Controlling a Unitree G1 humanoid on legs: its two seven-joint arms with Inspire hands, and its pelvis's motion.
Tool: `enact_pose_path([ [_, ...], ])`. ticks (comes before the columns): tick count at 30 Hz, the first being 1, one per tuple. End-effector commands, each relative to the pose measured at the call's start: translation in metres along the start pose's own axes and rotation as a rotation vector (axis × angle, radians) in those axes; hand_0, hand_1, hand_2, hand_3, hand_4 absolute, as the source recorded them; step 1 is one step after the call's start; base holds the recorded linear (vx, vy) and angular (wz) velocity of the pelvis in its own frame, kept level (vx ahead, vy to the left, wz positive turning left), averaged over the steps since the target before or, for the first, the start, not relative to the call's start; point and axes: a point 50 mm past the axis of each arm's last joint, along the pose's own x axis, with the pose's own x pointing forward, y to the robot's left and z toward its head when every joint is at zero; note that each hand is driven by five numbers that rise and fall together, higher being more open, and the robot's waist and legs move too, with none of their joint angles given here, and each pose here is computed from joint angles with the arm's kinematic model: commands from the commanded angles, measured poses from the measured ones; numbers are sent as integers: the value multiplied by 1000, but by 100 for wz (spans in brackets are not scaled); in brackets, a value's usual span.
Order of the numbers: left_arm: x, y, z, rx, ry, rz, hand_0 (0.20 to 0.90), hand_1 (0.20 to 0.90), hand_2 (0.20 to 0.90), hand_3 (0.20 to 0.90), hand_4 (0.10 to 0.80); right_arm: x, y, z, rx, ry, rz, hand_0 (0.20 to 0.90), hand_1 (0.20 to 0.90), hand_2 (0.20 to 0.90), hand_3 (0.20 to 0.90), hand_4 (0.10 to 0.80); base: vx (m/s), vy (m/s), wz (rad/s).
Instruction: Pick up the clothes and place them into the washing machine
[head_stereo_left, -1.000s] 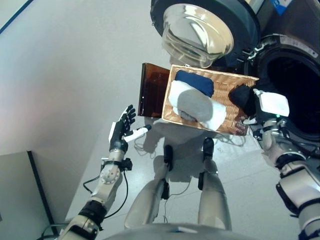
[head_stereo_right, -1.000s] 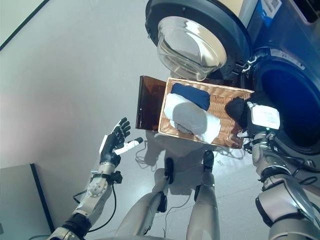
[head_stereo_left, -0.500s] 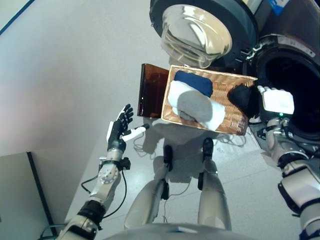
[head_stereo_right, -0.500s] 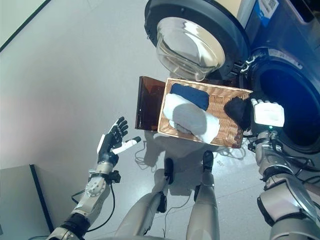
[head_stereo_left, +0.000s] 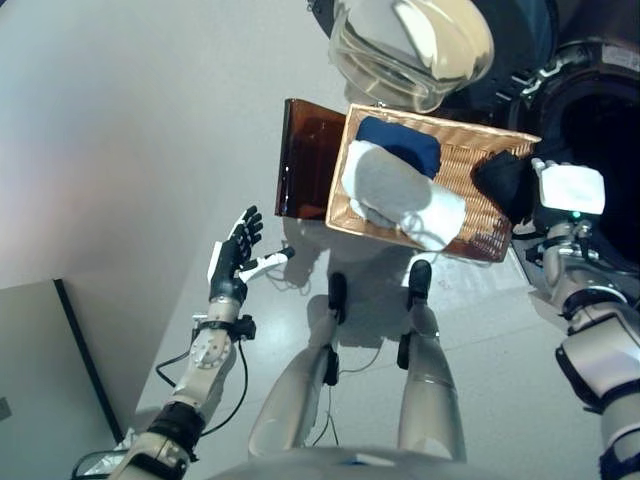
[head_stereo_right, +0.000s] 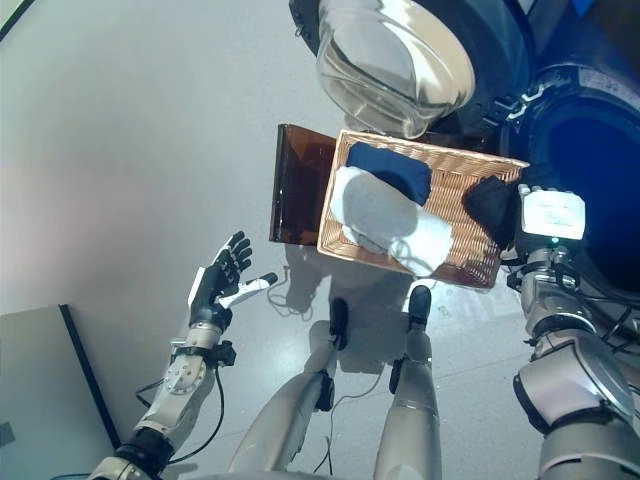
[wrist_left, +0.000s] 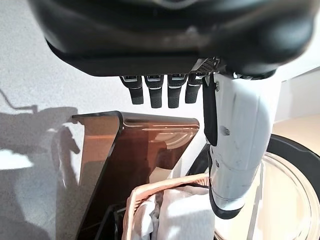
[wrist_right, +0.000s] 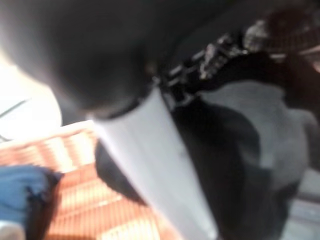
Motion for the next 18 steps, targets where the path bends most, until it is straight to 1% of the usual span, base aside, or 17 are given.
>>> enact_pose_path([
  [1,4,15,38,-4,-212,19,900,900,900,900,800,26,-50,-8,-32,-9,-171,900,900,900,900,800,0,0,0],
  [6,3,18,38,-5,-214,30,900,900,900,900,800,27,-52,-7,-53,-19,-167,900,900,900,900,800,0,0,0],
  [12,3,17,40,-11,-218,10,900,900,900,900,800,28,-53,-26,-172,43,-98,900,900,900,900,800,-22,5,3],
  [15,2,16,41,-10,-220,-4,900,900,900,900,800,30,-59,-35,-200,80,-94,900,900,900,900,800,-6,8,-1],
  [18,2,18,41,-8,-218,1,900,900,900,900,800,33,-66,-32,-193,74,-118,900,900,900,900,800,-15,16,-5],
])
